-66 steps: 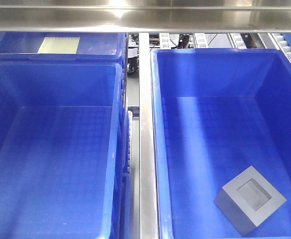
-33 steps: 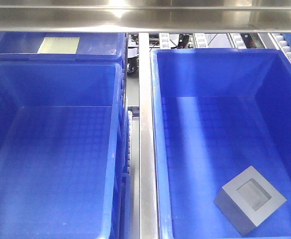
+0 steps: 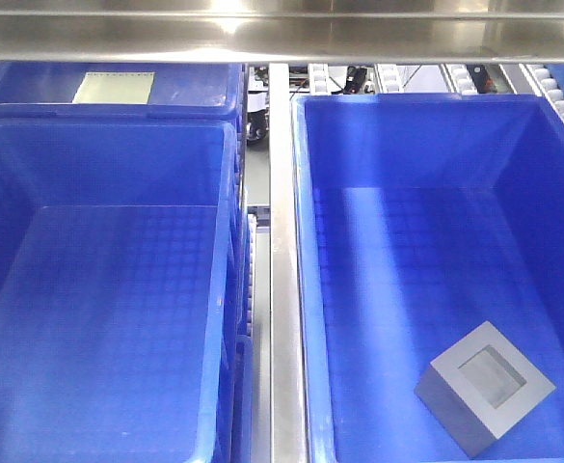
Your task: Sort gray base to blue bin
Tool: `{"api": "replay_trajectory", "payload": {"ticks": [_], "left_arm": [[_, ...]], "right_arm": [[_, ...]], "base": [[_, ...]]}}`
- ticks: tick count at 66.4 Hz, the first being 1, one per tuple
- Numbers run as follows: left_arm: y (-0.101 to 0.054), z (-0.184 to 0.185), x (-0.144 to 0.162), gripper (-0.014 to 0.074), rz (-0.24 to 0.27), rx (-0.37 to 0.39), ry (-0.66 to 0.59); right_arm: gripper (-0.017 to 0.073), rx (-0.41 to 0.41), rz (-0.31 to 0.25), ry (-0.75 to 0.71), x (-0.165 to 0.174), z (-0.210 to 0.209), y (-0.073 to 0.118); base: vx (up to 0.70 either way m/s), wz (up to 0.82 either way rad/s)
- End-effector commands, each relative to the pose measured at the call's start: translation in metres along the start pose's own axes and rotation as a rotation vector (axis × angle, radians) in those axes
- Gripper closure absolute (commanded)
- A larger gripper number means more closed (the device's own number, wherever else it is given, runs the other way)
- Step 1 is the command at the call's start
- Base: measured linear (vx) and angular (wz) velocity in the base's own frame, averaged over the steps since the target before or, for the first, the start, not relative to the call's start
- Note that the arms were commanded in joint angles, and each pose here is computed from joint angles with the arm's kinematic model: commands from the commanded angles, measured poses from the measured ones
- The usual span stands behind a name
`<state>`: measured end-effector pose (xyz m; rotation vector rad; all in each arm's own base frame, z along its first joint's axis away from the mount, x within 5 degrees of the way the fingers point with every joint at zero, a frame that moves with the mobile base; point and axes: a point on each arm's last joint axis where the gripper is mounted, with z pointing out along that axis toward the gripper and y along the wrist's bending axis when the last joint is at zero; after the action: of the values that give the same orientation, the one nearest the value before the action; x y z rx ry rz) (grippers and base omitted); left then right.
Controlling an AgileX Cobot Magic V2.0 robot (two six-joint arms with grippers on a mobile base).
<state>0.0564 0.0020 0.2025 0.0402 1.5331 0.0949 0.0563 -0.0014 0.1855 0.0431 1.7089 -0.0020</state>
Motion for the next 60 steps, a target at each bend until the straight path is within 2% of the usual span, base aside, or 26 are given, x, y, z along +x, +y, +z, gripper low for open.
{"api": "replay_trajectory", "payload": {"ticks": [1,60], "left_arm": [[0.0009,-0.0025,-0.0159,0.06,-0.004,-0.006,-0.13],[0.0008,-0.0022,-0.0139,0.06,-0.004,-0.006,-0.111]], "right_arm": [[0.0564,0.003,-0.016,-0.033,-0.0034,0.0013,-0.0002],[0.0564,0.003,-0.016,-0.033,-0.0034,0.0013,-0.0002]], "base": [[0.0,0.0],[0.0,0.0]]}}
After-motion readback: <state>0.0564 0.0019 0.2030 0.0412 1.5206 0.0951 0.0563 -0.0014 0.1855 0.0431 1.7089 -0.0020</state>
